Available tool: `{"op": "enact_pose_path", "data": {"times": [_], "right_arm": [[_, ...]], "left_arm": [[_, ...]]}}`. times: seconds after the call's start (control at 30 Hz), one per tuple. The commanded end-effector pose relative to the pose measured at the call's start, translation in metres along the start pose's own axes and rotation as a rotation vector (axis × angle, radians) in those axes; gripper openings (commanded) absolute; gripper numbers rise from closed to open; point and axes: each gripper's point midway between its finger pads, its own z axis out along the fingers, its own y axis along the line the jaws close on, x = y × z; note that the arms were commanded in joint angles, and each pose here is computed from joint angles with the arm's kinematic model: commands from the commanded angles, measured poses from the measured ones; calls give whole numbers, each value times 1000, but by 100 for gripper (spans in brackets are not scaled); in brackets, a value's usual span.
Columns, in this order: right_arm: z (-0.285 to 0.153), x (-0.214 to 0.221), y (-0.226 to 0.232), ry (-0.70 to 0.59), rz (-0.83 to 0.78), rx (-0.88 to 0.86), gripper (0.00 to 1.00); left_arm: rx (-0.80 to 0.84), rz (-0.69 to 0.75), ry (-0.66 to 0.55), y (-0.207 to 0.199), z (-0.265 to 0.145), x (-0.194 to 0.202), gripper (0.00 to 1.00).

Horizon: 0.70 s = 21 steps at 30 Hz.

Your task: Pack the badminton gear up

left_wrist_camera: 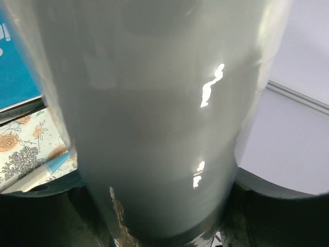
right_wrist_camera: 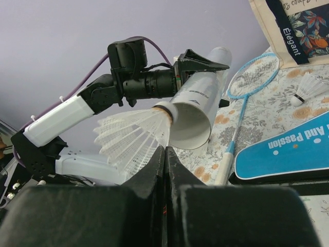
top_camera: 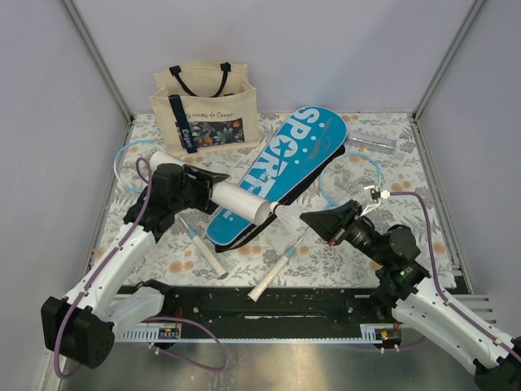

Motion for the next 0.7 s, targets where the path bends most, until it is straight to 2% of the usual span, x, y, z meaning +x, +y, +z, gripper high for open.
{"op": "enact_pose_path", "data": {"times": [0.0, 0.13, 0.27, 0.67], "right_arm": [[3, 6, -2, 32, -24, 0, 0], [16, 11, -2, 64, -3, -17, 0], [28, 12, 1, 66, 36, -52, 0], [60, 10, -15, 23, 34, 45, 0]], "left_arm": [[124, -3, 31, -39, -9, 6, 57], [133, -8, 65, -42, -12, 12, 57], [133, -7, 42, -40, -16, 9, 57], [115, -26, 20, -29, -16, 6, 57]]}}
